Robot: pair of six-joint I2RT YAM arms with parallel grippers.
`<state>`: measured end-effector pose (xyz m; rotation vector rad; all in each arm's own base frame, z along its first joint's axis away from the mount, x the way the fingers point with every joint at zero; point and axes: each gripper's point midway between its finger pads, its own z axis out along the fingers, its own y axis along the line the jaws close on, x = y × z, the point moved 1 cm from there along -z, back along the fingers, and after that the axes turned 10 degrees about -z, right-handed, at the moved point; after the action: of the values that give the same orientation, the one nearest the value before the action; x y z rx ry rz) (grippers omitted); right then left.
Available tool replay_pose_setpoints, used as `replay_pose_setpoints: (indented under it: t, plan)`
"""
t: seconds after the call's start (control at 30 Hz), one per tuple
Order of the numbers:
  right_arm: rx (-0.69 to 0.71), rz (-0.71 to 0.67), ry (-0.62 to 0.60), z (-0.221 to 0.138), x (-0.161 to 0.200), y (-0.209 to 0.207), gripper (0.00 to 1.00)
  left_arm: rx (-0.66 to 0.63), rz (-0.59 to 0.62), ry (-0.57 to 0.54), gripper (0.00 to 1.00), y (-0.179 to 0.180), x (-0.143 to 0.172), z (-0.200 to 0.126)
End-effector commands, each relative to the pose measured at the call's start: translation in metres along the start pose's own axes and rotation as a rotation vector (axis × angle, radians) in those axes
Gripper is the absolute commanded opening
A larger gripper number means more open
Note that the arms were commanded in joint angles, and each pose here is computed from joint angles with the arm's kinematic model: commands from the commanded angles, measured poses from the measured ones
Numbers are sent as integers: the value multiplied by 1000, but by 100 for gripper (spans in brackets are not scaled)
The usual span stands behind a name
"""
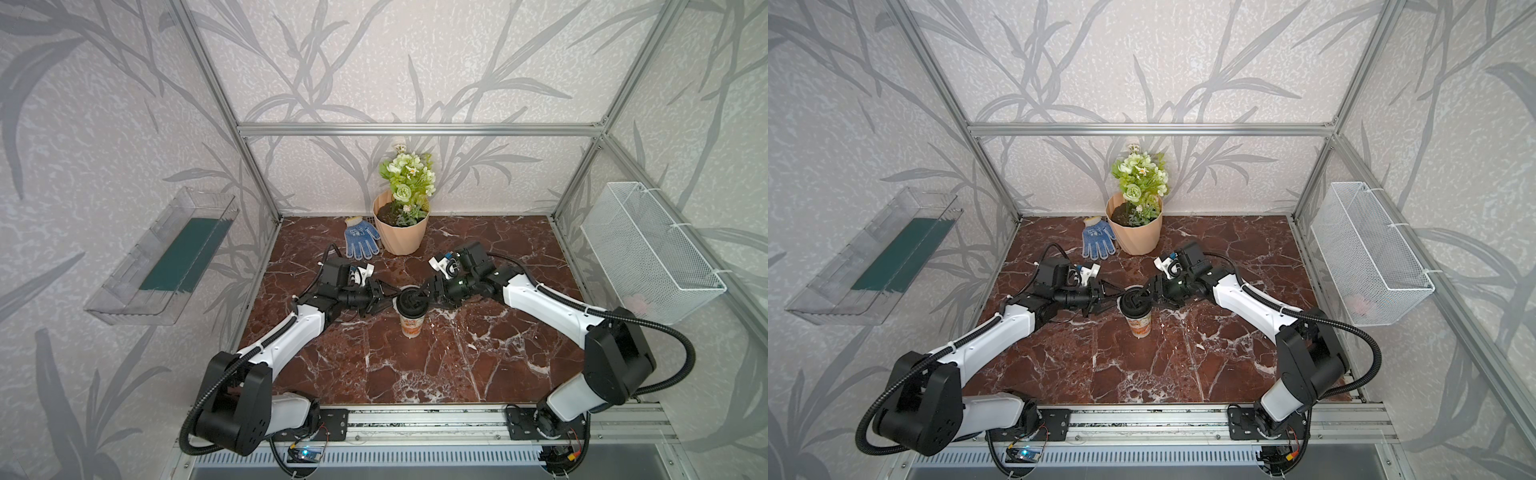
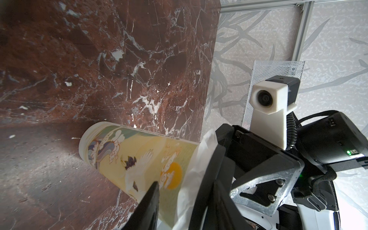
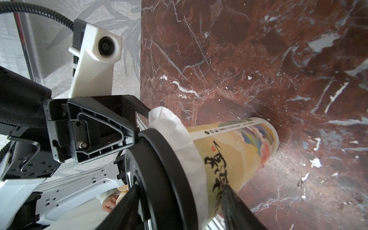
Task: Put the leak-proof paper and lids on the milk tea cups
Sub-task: Secure the cup lid on the cup.
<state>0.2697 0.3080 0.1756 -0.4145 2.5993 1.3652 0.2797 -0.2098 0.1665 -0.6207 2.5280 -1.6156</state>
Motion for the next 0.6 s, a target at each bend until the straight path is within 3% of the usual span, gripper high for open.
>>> replay_pose_setpoints:
  t: [0.0,0.17,0.37,0.57]
  plan:
    - [130,108,105,12,33,-41,63,-231,-175,24,41,68,13,5]
    - [125,109,99,12,32,-40,63,-213,-154,16,42,61,10,4]
    - [88,77,62,6,20,-24,67,-41,-58,-26,48,3,-4,1]
    - [61,47,27,-4,8,-9,71,49,-13,-43,54,-34,-11,-4]
